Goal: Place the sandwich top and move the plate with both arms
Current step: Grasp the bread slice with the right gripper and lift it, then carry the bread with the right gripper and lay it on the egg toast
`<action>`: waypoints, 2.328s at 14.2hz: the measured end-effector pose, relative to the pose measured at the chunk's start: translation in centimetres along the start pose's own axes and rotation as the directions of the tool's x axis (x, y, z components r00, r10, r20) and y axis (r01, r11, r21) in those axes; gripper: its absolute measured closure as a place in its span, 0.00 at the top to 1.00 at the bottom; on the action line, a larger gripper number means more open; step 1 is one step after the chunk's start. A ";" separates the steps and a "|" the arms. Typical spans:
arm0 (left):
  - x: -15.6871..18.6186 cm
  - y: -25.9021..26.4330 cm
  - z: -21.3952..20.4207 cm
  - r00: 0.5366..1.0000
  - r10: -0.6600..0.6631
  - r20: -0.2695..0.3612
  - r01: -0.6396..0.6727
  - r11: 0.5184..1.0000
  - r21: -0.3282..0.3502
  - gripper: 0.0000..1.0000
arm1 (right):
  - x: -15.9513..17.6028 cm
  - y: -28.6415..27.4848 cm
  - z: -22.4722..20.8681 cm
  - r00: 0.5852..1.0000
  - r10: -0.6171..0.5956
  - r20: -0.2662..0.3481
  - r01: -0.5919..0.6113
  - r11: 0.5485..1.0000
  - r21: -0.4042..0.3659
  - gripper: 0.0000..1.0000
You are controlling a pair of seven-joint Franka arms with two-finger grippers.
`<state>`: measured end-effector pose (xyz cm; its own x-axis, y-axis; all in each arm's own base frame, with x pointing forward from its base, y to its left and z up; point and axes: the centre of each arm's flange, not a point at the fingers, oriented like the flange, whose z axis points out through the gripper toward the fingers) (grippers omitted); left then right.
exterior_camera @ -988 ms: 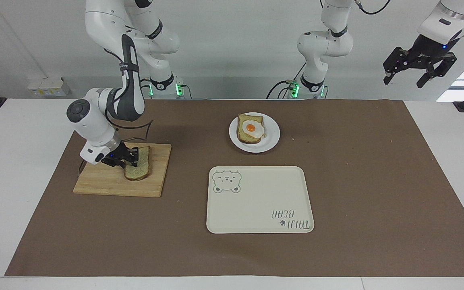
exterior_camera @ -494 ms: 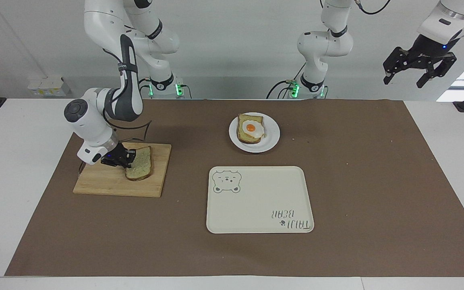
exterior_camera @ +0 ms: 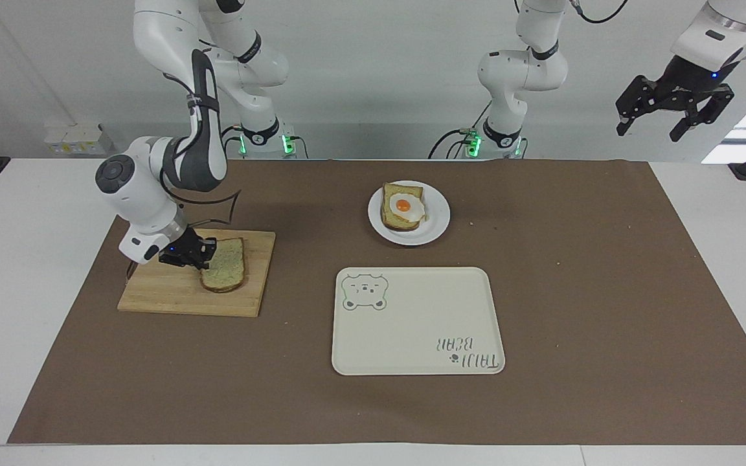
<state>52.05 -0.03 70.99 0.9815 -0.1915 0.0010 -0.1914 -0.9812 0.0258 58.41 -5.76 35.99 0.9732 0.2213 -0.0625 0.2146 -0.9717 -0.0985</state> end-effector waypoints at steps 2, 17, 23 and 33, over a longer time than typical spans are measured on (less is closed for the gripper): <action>0.0 0.0 0.0 1.000 0.000 0.000 0.000 1.000 0.000 1.00 | -0.2 -0.5 -2.6 1.000 -0.002 0.027 0.002 1.000 0.017 0.10; 0.0 0.0 0.0 1.000 0.000 0.000 0.000 1.000 0.000 1.00 | -0.1 -34.5 -7.6 0.967 0.235 0.099 -0.245 0.963 0.112 0.10; 0.0 0.0 0.0 1.000 0.000 0.000 0.000 1.000 0.000 1.00 | -3.6 -46.1 -0.9 0.966 0.243 0.092 -0.254 0.958 0.135 0.10; 0.0 0.0 0.0 1.000 0.000 0.000 0.000 1.000 0.000 1.00 | -5.9 -47.6 5.5 0.968 0.219 0.121 -0.232 0.967 0.107 0.09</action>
<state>52.05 -0.03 70.99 0.9815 -0.1914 0.0010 -0.1914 -0.9812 0.0258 42.05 39.61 35.53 0.9794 0.0113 -0.2018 -0.0273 -0.9819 -0.1872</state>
